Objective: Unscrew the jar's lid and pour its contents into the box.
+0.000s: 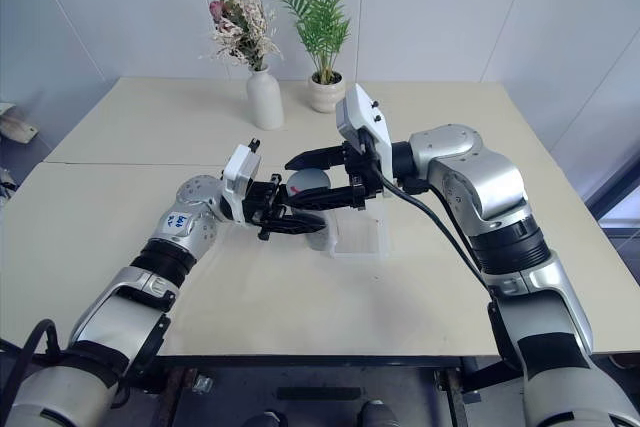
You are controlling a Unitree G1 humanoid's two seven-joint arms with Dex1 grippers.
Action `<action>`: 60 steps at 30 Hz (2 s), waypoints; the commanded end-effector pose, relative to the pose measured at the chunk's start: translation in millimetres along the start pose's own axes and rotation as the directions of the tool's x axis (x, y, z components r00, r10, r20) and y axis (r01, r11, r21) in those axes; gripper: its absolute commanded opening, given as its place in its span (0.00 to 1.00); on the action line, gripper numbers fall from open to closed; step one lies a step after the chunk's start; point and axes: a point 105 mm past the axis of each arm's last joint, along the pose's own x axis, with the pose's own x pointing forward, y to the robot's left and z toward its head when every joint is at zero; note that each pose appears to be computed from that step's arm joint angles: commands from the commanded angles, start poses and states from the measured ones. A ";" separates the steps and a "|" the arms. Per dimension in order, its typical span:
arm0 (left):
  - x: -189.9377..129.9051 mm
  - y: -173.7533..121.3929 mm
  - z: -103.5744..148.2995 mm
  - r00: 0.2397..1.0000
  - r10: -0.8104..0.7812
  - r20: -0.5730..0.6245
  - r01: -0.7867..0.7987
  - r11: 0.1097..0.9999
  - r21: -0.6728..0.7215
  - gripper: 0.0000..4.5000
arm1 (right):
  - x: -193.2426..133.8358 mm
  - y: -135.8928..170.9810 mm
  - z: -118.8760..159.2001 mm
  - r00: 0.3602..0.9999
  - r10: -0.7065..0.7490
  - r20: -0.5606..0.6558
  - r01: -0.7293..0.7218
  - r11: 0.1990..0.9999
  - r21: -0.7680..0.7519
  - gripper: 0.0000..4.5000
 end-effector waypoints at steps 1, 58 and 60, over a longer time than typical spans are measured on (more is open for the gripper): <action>11.1 -44.5 -56.3 0.964 -0.236 -0.124 0.213 0.961 -0.177 0.46 | -57.6 -23.1 82.0 0.916 -0.299 0.267 0.361 0.905 -0.227 0.57; 3.6 -21.3 -33.6 0.991 -0.024 -0.129 0.015 0.997 -0.071 0.46 | -35.3 6.2 29.7 0.815 -0.556 0.161 0.570 0.820 -0.052 0.57; 2.7 -22.2 -34.5 0.991 -0.033 -0.129 0.023 0.997 -0.080 0.46 | -36.5 6.1 32.8 0.820 -0.546 0.170 0.562 0.825 -0.057 0.57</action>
